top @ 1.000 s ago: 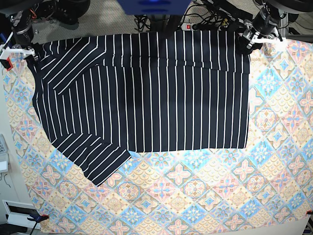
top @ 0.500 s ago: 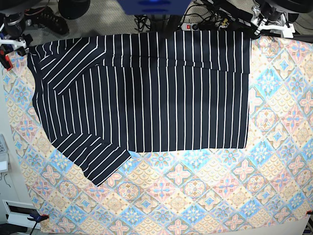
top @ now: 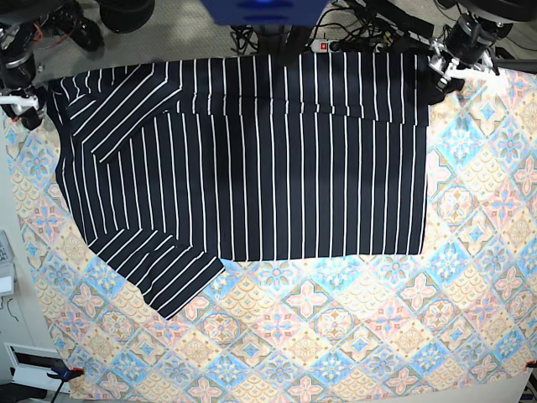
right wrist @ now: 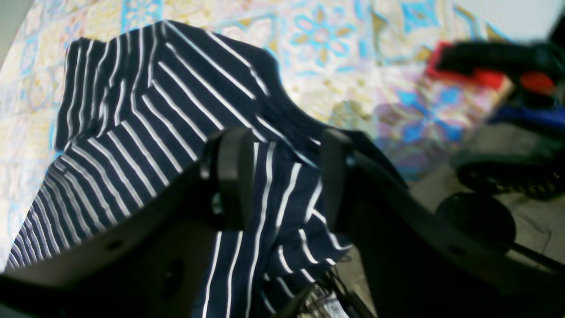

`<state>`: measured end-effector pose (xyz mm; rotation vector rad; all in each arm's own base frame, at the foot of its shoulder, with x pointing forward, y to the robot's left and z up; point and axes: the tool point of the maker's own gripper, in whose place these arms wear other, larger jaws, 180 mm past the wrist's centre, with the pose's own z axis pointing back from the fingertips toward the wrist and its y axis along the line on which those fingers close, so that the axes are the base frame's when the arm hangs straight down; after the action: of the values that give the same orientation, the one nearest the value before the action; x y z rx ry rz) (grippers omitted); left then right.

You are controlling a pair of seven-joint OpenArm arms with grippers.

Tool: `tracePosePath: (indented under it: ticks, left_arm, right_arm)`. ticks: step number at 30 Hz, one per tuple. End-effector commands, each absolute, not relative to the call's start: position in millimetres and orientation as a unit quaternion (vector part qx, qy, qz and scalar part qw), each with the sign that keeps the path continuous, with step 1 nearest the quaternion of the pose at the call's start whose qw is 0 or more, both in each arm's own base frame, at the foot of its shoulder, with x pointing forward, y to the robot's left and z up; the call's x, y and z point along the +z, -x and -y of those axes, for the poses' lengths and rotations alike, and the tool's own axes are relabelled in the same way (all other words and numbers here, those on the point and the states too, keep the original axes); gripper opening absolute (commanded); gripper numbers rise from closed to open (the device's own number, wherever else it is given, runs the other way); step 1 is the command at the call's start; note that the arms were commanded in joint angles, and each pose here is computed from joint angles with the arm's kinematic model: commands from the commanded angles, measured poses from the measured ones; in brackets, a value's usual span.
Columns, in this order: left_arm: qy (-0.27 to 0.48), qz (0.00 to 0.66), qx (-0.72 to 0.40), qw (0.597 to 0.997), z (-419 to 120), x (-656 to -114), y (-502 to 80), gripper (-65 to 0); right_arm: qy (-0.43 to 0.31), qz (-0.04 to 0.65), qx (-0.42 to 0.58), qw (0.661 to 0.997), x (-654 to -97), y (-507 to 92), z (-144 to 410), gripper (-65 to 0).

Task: Fold the T-shirt properly
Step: 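Open both grippers and release the shirt edge, then lower both grippers onto the shirt's side edges and pinch them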

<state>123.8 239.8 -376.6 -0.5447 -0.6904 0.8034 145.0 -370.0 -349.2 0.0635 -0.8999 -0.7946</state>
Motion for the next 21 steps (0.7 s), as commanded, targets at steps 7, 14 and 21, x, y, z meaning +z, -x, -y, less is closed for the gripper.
tracePosePath:
  ticks: [7,14,21]
  left_arm:
    - [0.272,0.399,0.332,0.81,-251,-342,-183,-39.6]
    - [0.269,0.431,0.344,0.789,-278,-328,-236,-39.7]
    - [0.268,0.44,0.37,0.773,-297,-338,-267,-39.7]
  right_arm:
    - [-0.043,0.458,-0.301,0.835,-328,-202,357,-40.9]
    - [-0.021,0.46,-0.222,0.86,-328,-252,329,-40.9]
    - [0.002,0.465,-0.137,0.874,-325,-298,297,-40.5]
